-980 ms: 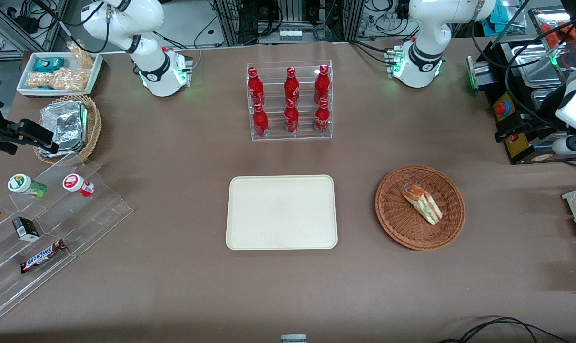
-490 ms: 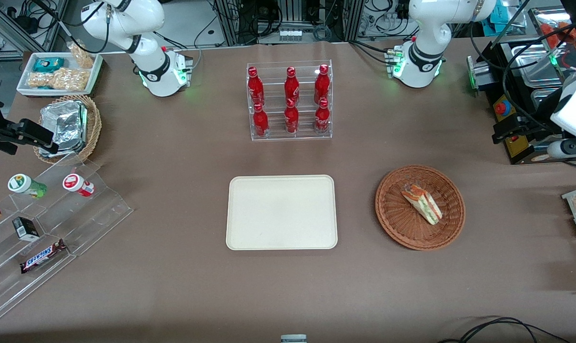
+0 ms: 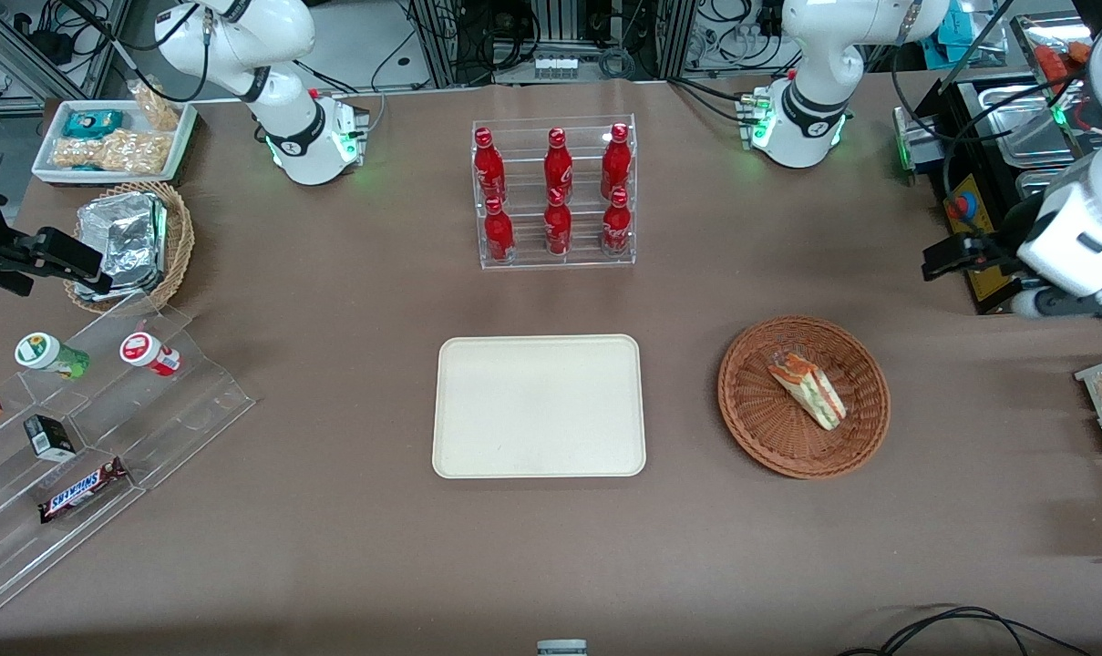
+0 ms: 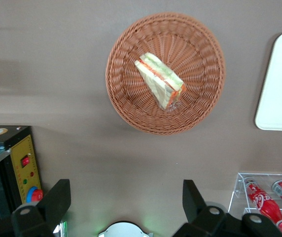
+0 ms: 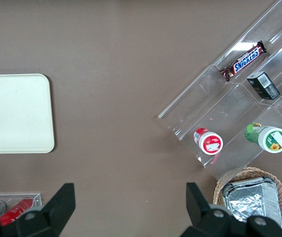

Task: Place sandwich from basket to tray
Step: 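Move the left gripper from rest toward the wicker basket, then lower the open left gripper onto the wrapped sandwich and close it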

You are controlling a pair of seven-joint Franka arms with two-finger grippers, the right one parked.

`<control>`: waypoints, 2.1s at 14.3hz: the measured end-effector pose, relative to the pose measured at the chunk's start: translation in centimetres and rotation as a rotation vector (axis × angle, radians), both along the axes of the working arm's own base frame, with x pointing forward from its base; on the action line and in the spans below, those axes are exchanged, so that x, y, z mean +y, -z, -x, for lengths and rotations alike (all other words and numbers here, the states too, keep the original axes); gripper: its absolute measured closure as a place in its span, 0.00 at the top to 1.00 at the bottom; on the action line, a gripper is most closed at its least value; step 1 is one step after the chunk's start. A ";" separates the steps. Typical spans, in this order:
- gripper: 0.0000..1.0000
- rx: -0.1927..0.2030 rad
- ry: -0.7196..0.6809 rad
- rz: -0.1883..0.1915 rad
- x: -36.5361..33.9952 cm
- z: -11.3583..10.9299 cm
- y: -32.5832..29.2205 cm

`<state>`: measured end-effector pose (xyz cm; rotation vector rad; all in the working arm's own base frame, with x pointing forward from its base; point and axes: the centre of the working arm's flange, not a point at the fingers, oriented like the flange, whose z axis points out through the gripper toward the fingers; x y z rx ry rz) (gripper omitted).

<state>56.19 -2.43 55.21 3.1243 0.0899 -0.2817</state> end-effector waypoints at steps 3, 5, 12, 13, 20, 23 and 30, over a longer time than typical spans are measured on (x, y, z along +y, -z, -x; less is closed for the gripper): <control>1.00 -0.032 -0.013 -0.002 -0.5 -1.4 7.5; 1.00 -0.057 -0.077 -0.014 -1.4 -1.2 12.3; 1.00 -0.151 -0.643 -0.097 -6.6 -0.4 19.1; 1.00 -0.156 -0.730 -0.124 -7.0 -0.6 20.1; 1.00 -0.122 -0.901 -0.199 -7.4 -1.3 27.7; 0.96 -0.113 -0.923 -0.201 -7.4 -1.7 28.9; 0.37 -0.095 -0.936 -0.203 -7.8 -2.7 27.5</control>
